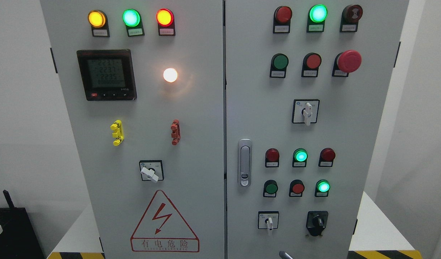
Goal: Release door handle
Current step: 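Raise the right hand toward the bottom of the silver door handle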
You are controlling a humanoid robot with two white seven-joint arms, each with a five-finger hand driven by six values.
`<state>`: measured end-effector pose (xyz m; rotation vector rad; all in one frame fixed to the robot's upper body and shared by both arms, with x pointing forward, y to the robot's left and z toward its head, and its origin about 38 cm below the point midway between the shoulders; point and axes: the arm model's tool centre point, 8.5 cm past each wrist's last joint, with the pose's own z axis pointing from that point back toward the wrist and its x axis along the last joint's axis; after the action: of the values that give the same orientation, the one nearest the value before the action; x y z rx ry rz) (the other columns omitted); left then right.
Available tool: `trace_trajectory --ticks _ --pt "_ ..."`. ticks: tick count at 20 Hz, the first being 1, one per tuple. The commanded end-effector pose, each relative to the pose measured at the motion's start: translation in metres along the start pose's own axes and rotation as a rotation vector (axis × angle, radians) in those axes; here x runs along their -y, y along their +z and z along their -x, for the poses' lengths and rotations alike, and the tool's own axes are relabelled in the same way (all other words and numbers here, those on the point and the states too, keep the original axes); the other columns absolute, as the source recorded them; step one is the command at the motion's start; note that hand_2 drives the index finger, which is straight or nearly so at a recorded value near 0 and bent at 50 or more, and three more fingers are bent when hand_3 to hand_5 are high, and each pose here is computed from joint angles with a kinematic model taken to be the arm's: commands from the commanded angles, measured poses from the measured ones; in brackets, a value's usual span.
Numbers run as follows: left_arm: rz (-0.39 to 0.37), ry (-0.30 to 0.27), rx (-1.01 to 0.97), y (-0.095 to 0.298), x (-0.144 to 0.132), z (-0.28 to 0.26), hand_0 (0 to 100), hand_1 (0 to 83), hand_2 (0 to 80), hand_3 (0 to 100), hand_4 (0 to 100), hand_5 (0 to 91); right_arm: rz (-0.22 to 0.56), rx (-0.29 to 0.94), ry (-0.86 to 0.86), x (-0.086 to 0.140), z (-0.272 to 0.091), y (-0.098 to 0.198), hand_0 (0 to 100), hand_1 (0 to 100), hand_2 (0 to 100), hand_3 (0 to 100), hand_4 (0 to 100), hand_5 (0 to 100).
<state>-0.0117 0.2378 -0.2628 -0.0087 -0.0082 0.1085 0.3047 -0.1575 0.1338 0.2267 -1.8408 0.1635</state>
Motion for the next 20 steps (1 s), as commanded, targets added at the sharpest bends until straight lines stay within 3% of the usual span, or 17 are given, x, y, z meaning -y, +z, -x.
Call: trace_trajectory --ticks 1,6,8,9,10,11,12,15,18,20 --pt "0.003 0.014 0.027 0.0 0.002 -0.017 12 38.9 0.0 0 0 0.0 -0.001 0.002 -0.006 0.0 0.0 0.0 42 2 0 0 0 0" --pt "0.003 0.014 0.027 0.0 0.002 -0.017 12 38.9 0.0 0 0 0.0 -0.002 0.01 0.001 -0.001 -0.002 -0.002 42 2 0 0 0 0" --pt "0.003 0.014 0.027 0.0 0.002 -0.017 12 38.9 0.0 0 0 0.0 -0.008 0.031 0.079 0.0 -0.006 -0.002 37 9 0 3 4 0" --pt "0.001 0.014 0.027 0.0 0.001 -0.017 12 38.9 0.0 0 0 0.0 -0.007 0.065 0.185 0.0 -0.012 -0.004 37 11 0 14 25 12" --pt "0.003 0.014 0.027 0.0 0.002 -0.017 12 38.9 0.0 0 0 0.0 -0.001 0.107 0.318 -0.001 -0.018 -0.008 37 12 0 27 35 29" --pt "0.003 0.014 0.027 0.0 0.002 -0.017 12 38.9 0.0 0 0 0.0 0.003 0.146 0.454 -0.004 -0.025 -0.013 37 13 0 31 38 34" --pt "0.003 0.014 0.027 0.0 0.002 -0.017 12 38.9 0.0 0 0 0.0 0.012 0.178 0.586 -0.006 -0.031 -0.018 36 14 0 40 44 48" --pt "0.003 0.014 0.027 0.0 0.002 -0.017 12 38.9 0.0 0 0 0.0 0.065 0.245 0.907 -0.017 -0.05 -0.042 34 18 0 54 61 75" --pt "0.003 0.014 0.027 0.0 0.002 -0.017 12 38.9 0.0 0 0 0.0 0.088 0.237 1.153 -0.021 -0.059 -0.064 37 16 0 57 65 80" --pt "0.002 0.015 0.025 0.0 0.002 -0.016 12 38.9 0.0 0 0 0.0 0.074 0.26 1.191 -0.033 -0.063 -0.069 38 15 0 57 65 82"
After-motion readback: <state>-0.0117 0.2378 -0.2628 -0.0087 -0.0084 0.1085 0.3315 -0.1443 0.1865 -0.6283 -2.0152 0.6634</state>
